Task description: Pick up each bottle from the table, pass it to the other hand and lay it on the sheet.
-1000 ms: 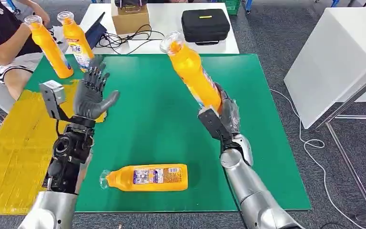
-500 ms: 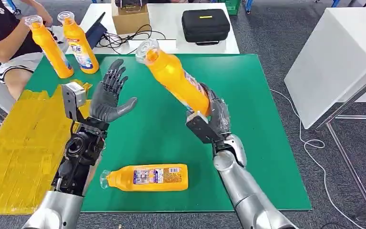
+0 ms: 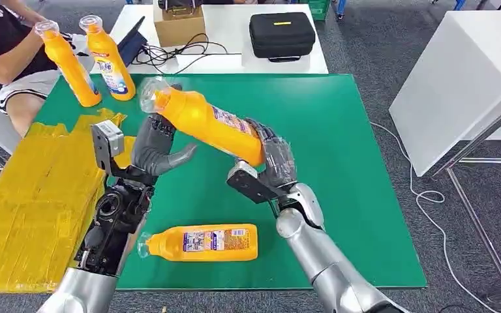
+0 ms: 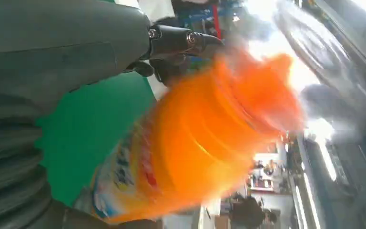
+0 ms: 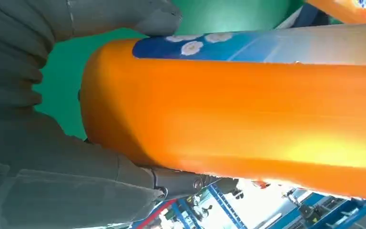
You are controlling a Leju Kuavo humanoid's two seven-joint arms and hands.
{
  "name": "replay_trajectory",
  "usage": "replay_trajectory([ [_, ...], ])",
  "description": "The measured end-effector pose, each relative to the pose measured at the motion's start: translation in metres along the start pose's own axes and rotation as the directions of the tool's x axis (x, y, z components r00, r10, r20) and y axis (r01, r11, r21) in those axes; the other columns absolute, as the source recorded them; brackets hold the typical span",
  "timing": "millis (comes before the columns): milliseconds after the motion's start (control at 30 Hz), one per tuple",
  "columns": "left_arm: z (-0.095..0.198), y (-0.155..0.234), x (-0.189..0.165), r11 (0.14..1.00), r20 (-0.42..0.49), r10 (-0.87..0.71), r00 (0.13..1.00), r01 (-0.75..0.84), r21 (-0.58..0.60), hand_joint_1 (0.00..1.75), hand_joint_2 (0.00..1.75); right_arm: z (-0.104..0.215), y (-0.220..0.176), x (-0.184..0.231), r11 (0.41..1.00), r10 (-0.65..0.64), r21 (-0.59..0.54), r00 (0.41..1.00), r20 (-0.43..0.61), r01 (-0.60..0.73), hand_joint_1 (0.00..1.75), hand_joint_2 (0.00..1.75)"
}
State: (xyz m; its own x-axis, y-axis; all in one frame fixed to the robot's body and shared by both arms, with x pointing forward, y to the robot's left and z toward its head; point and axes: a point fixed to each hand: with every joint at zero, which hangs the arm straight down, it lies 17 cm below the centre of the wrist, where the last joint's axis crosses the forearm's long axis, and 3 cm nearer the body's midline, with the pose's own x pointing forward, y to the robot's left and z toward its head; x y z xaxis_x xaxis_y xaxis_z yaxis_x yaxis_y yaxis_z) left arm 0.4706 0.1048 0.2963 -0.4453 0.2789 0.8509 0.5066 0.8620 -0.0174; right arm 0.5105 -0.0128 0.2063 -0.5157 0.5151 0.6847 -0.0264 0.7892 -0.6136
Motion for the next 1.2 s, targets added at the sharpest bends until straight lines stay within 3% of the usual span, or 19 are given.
replay_trajectory([
  [400,-0.001,-0.010,0.014,0.999,0.036,0.041,0.999,-0.040,-0.017,0.00,1.75,0.002,0.014,0.003,0.998,0.054,0.033,0.998,0.010,-0.054,1.75,1.75],
  [767,0.003,-0.049,0.034,0.989,0.078,0.121,0.990,-0.114,-0.093,0.00,1.75,0.002,0.017,0.001,0.991,0.131,0.015,0.991,0.013,-0.131,1.75,1.75],
  [1200,-0.005,-0.048,0.030,0.983,0.064,0.170,0.983,-0.166,-0.074,0.00,1.75,0.014,0.042,0.037,0.986,0.144,0.065,0.976,0.161,-0.156,1.75,1.75],
])
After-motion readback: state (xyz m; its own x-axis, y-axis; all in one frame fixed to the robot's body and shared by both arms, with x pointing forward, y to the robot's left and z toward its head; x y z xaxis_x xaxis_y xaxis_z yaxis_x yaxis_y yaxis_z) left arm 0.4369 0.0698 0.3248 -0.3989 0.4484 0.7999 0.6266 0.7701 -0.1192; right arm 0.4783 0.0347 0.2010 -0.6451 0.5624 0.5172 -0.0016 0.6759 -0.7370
